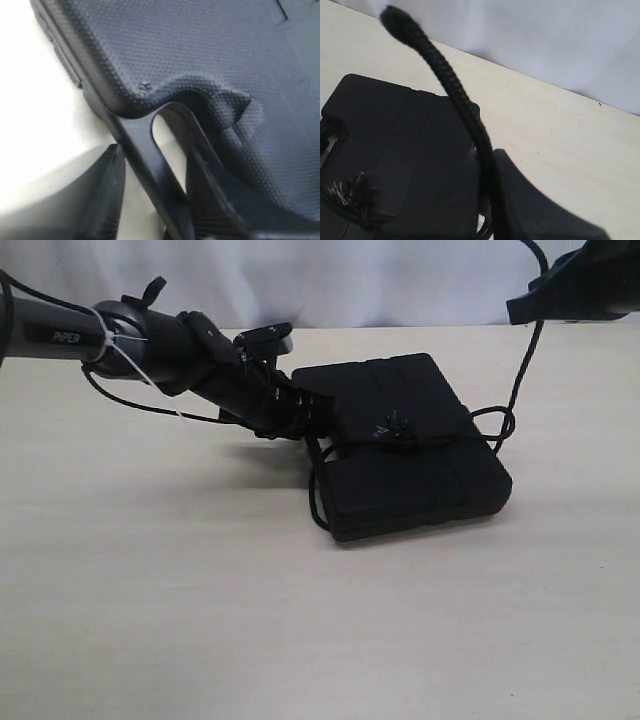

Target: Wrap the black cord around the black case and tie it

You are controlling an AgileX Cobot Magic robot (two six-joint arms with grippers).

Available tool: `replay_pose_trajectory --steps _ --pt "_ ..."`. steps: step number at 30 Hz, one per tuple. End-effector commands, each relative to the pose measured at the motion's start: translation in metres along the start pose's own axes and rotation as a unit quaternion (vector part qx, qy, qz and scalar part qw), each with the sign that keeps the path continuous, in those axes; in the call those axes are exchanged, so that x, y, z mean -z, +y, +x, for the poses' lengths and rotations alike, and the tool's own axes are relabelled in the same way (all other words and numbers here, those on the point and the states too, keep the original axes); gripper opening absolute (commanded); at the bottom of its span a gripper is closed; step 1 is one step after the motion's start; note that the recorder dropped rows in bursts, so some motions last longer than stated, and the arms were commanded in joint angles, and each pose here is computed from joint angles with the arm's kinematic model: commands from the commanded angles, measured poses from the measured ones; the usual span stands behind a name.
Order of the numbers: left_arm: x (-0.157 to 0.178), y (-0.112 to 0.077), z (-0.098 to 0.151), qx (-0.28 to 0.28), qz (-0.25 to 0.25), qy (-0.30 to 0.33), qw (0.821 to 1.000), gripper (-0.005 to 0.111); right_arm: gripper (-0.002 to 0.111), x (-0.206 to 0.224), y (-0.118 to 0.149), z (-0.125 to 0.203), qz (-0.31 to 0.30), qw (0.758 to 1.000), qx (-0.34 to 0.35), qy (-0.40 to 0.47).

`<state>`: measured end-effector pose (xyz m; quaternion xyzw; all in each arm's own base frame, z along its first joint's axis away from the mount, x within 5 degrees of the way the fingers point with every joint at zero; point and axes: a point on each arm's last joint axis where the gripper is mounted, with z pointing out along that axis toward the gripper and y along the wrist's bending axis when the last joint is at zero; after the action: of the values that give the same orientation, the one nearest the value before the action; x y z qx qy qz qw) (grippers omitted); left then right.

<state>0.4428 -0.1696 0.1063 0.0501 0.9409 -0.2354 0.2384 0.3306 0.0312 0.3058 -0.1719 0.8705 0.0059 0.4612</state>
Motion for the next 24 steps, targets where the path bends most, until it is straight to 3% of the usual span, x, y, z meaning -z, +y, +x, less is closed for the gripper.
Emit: replay_pose_trajectory --steps 1,5,9,18,24 --pt "0.021 0.009 -0.013 -0.012 -0.002 -0.011 1.0 0.0 0.004 0.0 -0.003 -0.002 0.008 1.0 -0.028 -0.009" --pt "0.055 0.019 -0.031 -0.014 -0.004 -0.033 0.999 0.0 0.004 0.007 -0.01 -0.004 0.022 0.999 -0.034 -0.024" --pt "0.086 0.038 -0.041 0.005 -0.001 -0.036 0.999 0.0 0.004 0.018 -0.035 0.0 0.058 0.996 -0.064 -0.028" --pt "0.098 0.074 -0.031 0.023 -0.021 -0.009 0.999 0.0 0.004 0.022 -0.095 0.036 0.121 0.983 -0.136 0.025" --pt "0.121 0.083 -0.035 0.015 -0.019 -0.011 1.0 0.0 0.004 0.015 -0.121 0.057 0.151 0.972 -0.172 0.047"
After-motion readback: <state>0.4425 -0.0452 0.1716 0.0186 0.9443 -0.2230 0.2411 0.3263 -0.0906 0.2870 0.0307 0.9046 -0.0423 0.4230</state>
